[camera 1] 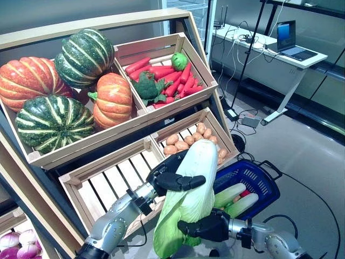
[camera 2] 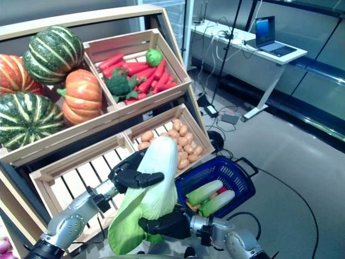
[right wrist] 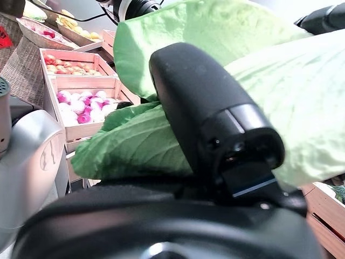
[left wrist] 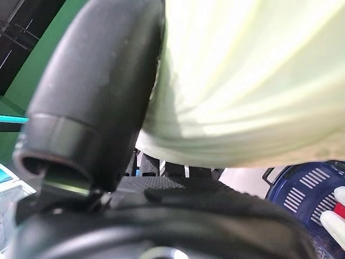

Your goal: Put vegetables into the basket

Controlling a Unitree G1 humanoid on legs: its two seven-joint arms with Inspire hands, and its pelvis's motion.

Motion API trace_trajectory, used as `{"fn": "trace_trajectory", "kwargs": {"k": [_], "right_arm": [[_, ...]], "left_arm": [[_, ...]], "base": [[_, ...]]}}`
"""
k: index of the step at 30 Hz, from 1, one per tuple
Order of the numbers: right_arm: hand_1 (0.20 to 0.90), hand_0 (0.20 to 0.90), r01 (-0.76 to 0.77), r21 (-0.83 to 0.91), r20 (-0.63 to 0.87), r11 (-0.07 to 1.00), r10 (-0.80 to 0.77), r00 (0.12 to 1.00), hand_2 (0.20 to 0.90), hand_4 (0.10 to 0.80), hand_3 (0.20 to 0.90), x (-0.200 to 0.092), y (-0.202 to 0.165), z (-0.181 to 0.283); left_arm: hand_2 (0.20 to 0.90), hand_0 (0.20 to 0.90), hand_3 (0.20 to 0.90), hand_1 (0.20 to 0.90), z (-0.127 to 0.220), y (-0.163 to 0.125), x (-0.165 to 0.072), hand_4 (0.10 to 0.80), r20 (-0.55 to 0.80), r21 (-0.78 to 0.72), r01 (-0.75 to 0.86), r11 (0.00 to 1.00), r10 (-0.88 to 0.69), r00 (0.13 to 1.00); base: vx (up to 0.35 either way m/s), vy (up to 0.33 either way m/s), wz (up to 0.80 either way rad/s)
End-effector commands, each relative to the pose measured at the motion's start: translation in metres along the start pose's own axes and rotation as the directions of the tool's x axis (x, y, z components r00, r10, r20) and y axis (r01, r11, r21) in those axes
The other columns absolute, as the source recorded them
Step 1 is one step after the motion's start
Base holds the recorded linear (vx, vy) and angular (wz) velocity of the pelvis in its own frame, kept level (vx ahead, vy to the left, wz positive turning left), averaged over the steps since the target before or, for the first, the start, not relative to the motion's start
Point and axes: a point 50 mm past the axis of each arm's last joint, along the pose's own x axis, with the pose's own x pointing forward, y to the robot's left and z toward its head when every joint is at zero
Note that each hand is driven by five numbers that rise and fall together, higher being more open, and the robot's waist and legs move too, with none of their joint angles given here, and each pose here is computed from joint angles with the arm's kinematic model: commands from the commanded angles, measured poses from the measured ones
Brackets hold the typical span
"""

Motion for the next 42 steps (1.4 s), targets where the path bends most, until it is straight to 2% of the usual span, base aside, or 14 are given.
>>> {"fn": "trace_trajectory", "kwargs": {"k": [1,2,14,22,25,29,40,42], "right_arm": [[0.300,0.300,-0.293,-0.172,0.396,0.940,0.339,0.854,0.300,0.400,0.300,0.017,0.038,0.077],[0.300,0.300,-0.292,-0.171,0.398,0.941,0.337,0.853,0.300,0.400,0.300,0.018,0.038,0.077],[0.300,0.300,-0.252,-0.161,0.402,0.954,0.296,0.867,0.300,0.400,0.300,0.016,0.033,0.075],[0.300,0.300,-0.184,-0.141,0.501,0.973,0.231,0.834,0.300,0.400,0.300,0.002,0.025,0.087],[0.300,0.300,-0.140,-0.131,0.568,0.981,0.190,0.801,0.300,0.400,0.300,-0.008,0.023,0.096],[0.300,0.300,-0.078,-0.080,0.691,0.994,0.111,0.714,0.300,0.400,0.300,-0.029,0.016,0.109],[0.300,0.300,0.101,0.020,0.831,0.995,-0.073,0.552,0.300,0.400,0.300,-0.073,-0.007,0.112],[0.300,0.300,0.147,0.089,0.866,0.985,-0.150,0.476,0.300,0.400,0.300,-0.084,-0.016,0.111]], "left_arm": [[0.535,0.535,0.535,0.535,0.012,-0.021,0.023,0.557,0.064,0.016,0.203,0.979,-0.203,0.977],[0.900,0.900,0.900,0.900,0.011,-0.021,0.023,0.800,0.062,0.015,0.201,0.979,-0.202,0.977],[0.900,0.900,0.900,0.900,0.016,-0.019,0.021,0.800,0.084,0.040,0.181,0.983,-0.184,0.979],[0.900,0.900,0.900,0.900,0.023,-0.016,0.018,0.800,0.105,0.061,0.167,0.984,-0.172,0.979],[0.900,0.900,0.900,0.900,0.025,-0.016,0.016,0.800,0.106,0.079,0.171,0.982,-0.179,0.978],[0.900,0.900,0.900,0.900,0.034,-0.011,0.011,0.800,0.129,0.119,0.144,0.982,-0.159,0.979],[0.900,0.900,0.900,0.900,0.063,-0.008,-0.002,0.800,0.199,0.290,0.080,0.954,-0.142,0.970],[0.900,0.900,0.900,0.900,0.076,-0.004,-0.007,0.800,0.242,0.325,0.025,0.945,-0.109,0.964]], "base": [[0.000,0.000,0.00],[0.000,0.000,0.00],[0.000,0.000,0.00],[0.000,0.000,0.00],[-0.011,-0.002,0.00],[-0.028,-0.007,-0.01],[-0.004,-0.004,-0.01],[0.000,-0.021,-0.07]]}}
